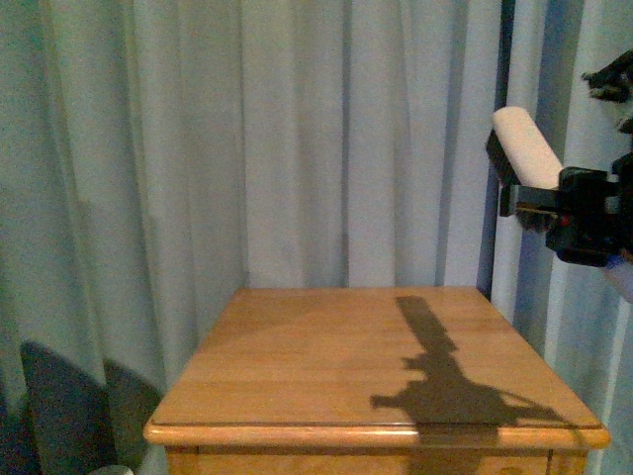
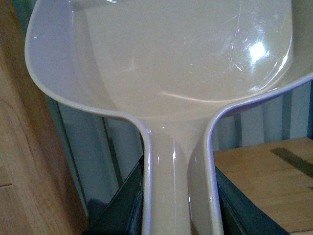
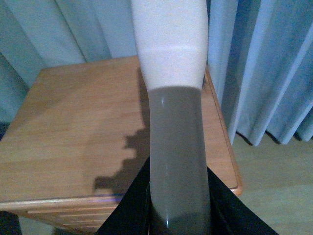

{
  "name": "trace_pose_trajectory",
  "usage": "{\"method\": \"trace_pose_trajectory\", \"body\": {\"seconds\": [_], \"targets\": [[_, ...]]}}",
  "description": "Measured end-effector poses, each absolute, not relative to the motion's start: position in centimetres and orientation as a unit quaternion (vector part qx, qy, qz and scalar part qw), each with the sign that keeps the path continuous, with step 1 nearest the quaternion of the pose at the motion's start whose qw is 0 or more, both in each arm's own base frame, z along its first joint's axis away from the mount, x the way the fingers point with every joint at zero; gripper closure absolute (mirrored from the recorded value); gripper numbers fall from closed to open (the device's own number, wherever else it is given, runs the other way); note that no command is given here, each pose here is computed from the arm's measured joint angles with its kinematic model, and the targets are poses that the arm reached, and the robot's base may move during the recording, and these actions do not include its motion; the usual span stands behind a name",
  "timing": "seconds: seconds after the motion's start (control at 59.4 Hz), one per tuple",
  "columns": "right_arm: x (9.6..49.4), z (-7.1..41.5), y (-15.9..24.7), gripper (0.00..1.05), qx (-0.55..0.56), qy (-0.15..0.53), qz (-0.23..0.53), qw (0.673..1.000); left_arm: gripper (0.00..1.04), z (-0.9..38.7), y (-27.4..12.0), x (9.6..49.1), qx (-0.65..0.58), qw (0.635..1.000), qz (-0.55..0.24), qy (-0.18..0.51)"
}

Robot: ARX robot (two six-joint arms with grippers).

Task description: Clean up trash

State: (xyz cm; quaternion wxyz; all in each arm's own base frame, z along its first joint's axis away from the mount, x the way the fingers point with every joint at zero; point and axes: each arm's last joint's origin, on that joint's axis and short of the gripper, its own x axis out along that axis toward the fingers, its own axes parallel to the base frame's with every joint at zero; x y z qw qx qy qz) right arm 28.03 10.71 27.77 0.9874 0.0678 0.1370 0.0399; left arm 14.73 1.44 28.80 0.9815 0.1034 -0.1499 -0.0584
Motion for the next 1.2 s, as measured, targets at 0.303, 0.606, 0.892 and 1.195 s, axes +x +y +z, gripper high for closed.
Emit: {"method": "trace_pose_trajectory", "body": {"seconds": [0.303, 0.606, 0.892, 1.195], "targets": [[15.2, 31.4, 8.2, 0.85, 0.06, -0.006, 0.012, 0.998, 0.78, 28.8, 1.4, 14.7, 0.104, 0.981, -0.065, -0.15], [15.3, 31.1, 8.5, 0.85, 0.057, -0.001, 0.021, 0.998, 0.78, 28.6, 1.5, 14.7, 0.102, 0.982, -0.057, -0.147], [15.2, 31.1, 8.4, 0.85, 0.057, -0.002, 0.02, 0.998, 0.78, 28.6, 1.5, 14.7, 0.102, 0.982, -0.058, -0.149], [15.2, 31.1, 8.4, 0.85, 0.057, -0.001, 0.019, 0.998, 0.78, 28.6, 1.5, 14.7, 0.102, 0.982, -0.058, -0.148]]}}
